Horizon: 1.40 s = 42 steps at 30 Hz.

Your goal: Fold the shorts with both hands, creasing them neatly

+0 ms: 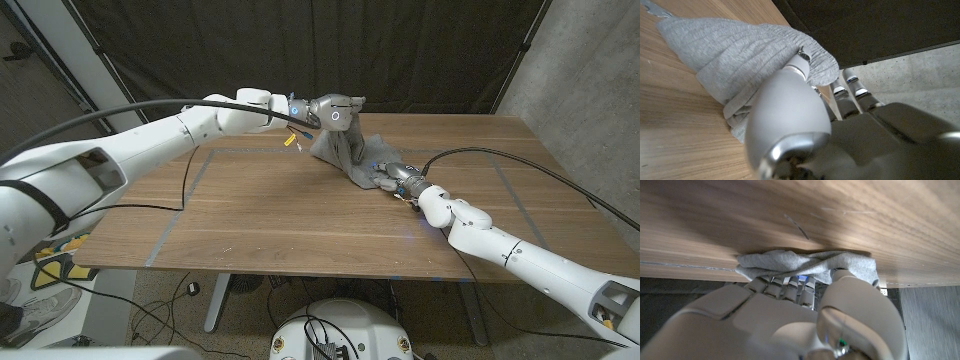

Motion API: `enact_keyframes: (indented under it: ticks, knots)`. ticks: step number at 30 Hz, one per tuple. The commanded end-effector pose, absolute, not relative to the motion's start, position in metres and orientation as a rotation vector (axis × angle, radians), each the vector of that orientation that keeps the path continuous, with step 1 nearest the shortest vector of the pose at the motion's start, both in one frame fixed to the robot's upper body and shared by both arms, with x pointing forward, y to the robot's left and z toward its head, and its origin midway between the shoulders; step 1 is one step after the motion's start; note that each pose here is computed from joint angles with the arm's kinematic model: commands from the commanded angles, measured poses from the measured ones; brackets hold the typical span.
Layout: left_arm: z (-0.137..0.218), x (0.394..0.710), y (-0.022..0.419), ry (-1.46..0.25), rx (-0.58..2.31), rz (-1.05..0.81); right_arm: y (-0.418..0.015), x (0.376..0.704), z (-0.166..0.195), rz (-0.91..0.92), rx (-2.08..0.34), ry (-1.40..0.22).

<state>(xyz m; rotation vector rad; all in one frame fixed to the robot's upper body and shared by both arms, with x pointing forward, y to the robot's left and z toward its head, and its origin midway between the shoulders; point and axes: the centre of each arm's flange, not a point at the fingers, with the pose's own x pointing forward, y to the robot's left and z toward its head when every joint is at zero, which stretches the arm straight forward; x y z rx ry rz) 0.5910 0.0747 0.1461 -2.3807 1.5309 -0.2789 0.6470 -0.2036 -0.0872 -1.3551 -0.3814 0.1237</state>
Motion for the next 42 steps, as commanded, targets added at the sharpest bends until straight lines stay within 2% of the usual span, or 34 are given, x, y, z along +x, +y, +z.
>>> enact_keyframes:
  ticks: [1, 23, 42]
  knots:
    - [0.155, 0.608, 0.043, 1.552, -2.290, -0.250, -0.201, 0.651, -0.094, 0.161, -1.371, -0.376]
    - [0.146, 0.623, 0.002, 1.707, -2.185, -0.160, -0.204, 0.660, -0.092, 0.167, -1.360, -0.375]
    - [0.117, 0.637, -0.035, 1.805, -2.122, -0.087, -0.208, 0.657, -0.098, 0.163, -1.340, -0.372]
